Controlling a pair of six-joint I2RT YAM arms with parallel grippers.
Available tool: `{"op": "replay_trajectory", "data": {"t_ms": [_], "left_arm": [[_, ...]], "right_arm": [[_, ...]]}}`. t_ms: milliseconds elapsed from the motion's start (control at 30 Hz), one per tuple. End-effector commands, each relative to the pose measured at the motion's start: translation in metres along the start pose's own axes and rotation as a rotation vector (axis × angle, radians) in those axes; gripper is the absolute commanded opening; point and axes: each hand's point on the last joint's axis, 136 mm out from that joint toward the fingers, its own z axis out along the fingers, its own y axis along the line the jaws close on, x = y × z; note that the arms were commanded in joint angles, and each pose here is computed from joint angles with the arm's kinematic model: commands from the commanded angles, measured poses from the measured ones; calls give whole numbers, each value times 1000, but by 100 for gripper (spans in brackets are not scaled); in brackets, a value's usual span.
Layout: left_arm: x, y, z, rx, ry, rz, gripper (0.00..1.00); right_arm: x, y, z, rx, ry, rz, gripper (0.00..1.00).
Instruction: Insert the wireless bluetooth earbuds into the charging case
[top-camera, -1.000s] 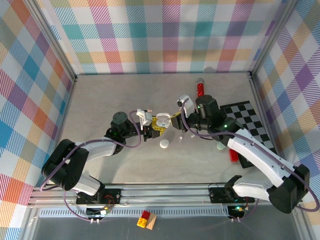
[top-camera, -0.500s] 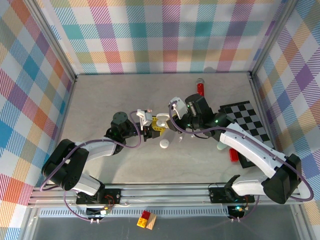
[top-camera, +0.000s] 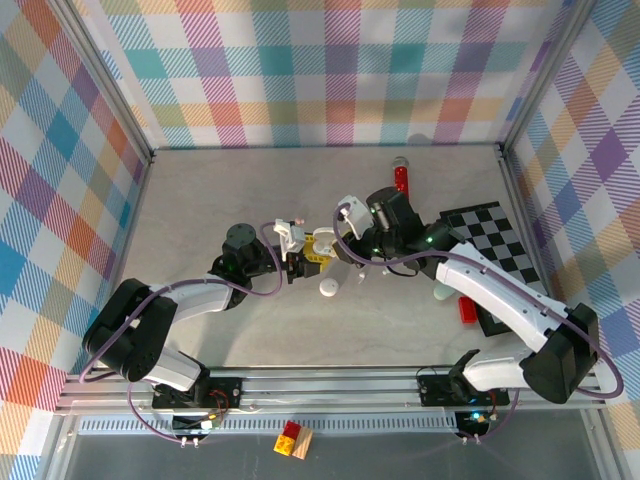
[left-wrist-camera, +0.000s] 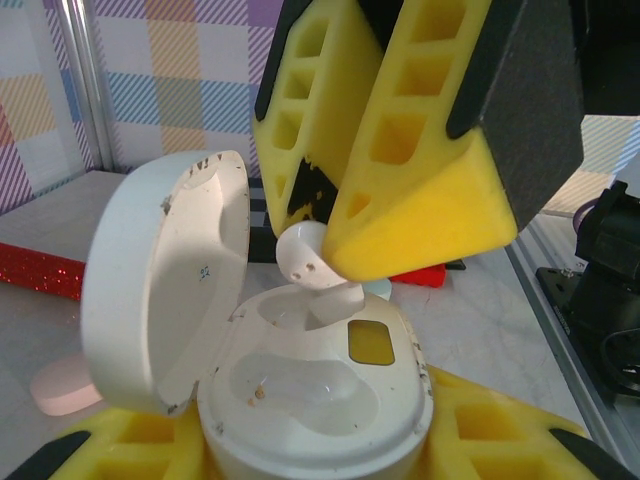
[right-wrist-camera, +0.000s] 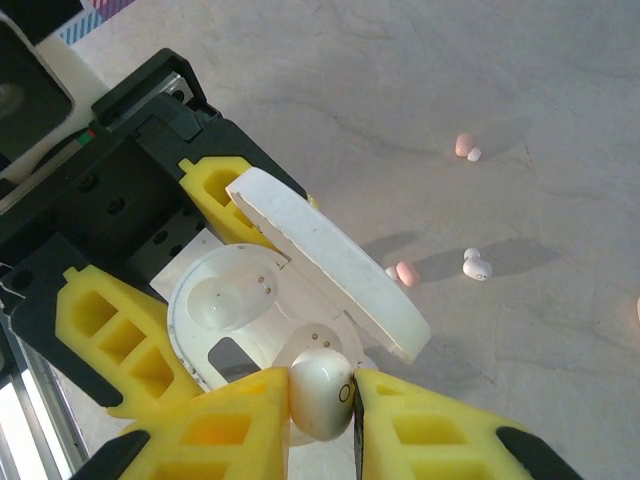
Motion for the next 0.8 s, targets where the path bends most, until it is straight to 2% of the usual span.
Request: {"op": "replay_trajectory", "data": {"t_ms": [0, 100, 200, 333, 433, 600, 667, 767], "left_arm": [[-20, -8, 1, 30, -41, 64, 34], [-20, -8, 1, 30, -41, 65, 34], [-19, -7, 1, 29, -41, 64, 34], [-19, -7, 1, 25, -43, 68, 34], [-17, -6, 0, 17, -41, 66, 34], [-14, 1, -7, -13, -61, 54, 34], [-16, 4, -11, -18, -90, 40, 34], [-20, 8, -18, -27, -130, 22, 34]], "right_arm": [[-8, 7, -1, -26, -4, -28, 22], [-10, 9, -1, -36, -10, -31, 25], [-13, 9, -3, -37, -20, -29, 35], [-19, 10, -12, -29, -65, -19, 38], [-25, 10, -22, -27, -128, -7, 42], [-27, 0, -46, 14, -295, 3, 61], [-23, -13, -58, 41, -368, 57, 62], [-10, -44, -67, 73, -438, 229, 62]]}}
